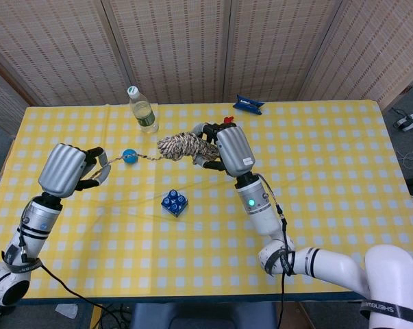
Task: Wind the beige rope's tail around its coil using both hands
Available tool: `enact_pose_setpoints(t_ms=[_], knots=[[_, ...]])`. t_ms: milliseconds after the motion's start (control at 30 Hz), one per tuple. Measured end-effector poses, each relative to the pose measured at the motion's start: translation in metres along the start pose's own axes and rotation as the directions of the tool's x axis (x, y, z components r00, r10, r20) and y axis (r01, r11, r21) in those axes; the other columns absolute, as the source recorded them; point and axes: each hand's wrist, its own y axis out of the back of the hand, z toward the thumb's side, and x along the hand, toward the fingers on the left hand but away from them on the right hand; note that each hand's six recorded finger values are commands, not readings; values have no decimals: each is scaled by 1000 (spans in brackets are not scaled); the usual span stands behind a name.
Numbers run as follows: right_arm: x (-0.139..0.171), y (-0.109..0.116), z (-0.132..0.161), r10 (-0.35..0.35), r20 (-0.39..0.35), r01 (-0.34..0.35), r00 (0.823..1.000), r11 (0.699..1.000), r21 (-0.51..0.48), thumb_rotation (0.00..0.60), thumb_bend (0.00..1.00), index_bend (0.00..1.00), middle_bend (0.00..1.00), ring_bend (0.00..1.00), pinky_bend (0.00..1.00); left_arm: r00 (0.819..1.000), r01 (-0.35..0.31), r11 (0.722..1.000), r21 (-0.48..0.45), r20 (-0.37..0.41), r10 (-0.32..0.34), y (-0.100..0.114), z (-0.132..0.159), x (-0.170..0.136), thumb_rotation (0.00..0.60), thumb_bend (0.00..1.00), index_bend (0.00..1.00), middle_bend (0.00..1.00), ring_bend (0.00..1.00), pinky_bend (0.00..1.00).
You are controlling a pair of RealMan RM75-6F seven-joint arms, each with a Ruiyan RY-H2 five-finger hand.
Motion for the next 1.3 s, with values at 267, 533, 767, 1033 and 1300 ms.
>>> enact_pose_setpoints(t_ms=[267,533,767,1033,1300], knots=[[-10,-15,11,32,42,-33,999,999,24,600,410,879,736,567,571,983,-55,998,27,175,50,12,50,3,600,438,746,1000,957,1000],[-18,-29,16,73,67,-77,995,994,71,600,407,879,736,568,571,955,-57,998,13,291,51,14,86,10,599,438,746,1000,956,1000],[-25,-40,26,97,26,-99,995,991,95,600,336,880,735,568,571,941,-9,998,-66,337,31,13,107,22,600,438,745,1000,954,1000],[-20,-62,40,172,-66,-163,983,979,126,600,286,887,736,568,571,944,52,987,-154,330,2,10,116,35,600,438,738,1000,947,1000],[-7,-75,47,263,-178,-246,948,963,114,600,257,903,737,568,572,963,68,984,-164,270,-21,10,100,46,600,438,729,1000,940,1000]])
